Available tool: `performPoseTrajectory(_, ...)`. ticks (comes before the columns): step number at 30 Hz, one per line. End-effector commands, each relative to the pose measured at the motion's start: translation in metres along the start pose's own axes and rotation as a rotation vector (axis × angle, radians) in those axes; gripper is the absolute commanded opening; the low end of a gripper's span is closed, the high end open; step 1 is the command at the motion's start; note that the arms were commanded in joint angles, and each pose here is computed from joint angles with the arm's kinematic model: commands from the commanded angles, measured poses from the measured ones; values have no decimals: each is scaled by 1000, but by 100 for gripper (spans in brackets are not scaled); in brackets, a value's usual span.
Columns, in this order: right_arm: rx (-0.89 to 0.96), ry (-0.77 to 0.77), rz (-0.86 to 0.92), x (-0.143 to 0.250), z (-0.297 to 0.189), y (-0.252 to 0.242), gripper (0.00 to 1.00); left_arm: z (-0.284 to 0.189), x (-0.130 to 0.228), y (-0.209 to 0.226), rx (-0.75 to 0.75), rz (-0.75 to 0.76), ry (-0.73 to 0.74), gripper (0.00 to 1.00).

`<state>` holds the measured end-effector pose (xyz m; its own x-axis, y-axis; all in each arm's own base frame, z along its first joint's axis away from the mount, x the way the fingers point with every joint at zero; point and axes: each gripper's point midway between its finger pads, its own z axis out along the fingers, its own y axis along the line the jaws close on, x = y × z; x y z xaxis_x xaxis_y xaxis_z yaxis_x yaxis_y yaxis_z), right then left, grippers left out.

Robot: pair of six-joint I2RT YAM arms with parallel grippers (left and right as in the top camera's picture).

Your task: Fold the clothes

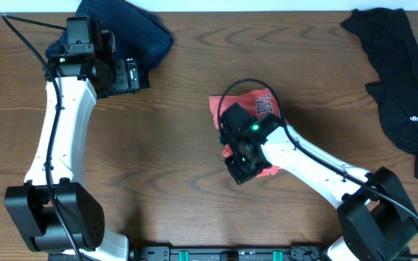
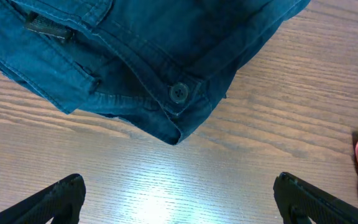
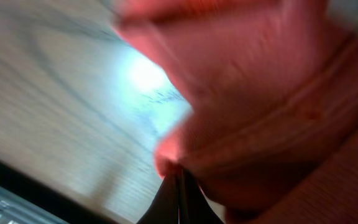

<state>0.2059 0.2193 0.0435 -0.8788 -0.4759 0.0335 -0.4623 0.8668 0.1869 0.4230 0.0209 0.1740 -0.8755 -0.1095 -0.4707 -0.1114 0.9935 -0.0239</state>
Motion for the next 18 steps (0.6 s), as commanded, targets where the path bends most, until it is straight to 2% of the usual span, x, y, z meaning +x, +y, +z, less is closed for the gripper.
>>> performPoseTrajectory(1,15,-18,32,0,1,-4,1,2,1,4,-14,-1,6,98)
performPoseTrajectory(4,-26,-73,-9,-16,-9,7,1,2,2,4,-14,-1,9,98)
performPoseTrajectory(7,-90,-156,-79,-39,-40,26,1,2,5,4,-14,-1,21,98)
performPoseTrajectory(11,-83,-328,-122,-69,-113,36,1,2,13,1,3,-1,53,98)
performPoseTrajectory(14,-3,-487,-73,-86,-177,14,1,1,19,0,11,-1,80,98)
performPoseTrajectory(16,49,-577,-6,-91,-213,-10,12,1,23,-3,31,-2,96,98)
performPoseTrajectory(18,101,-658,69,-95,-242,-40,31,0,26,-19,121,-6,110,98)
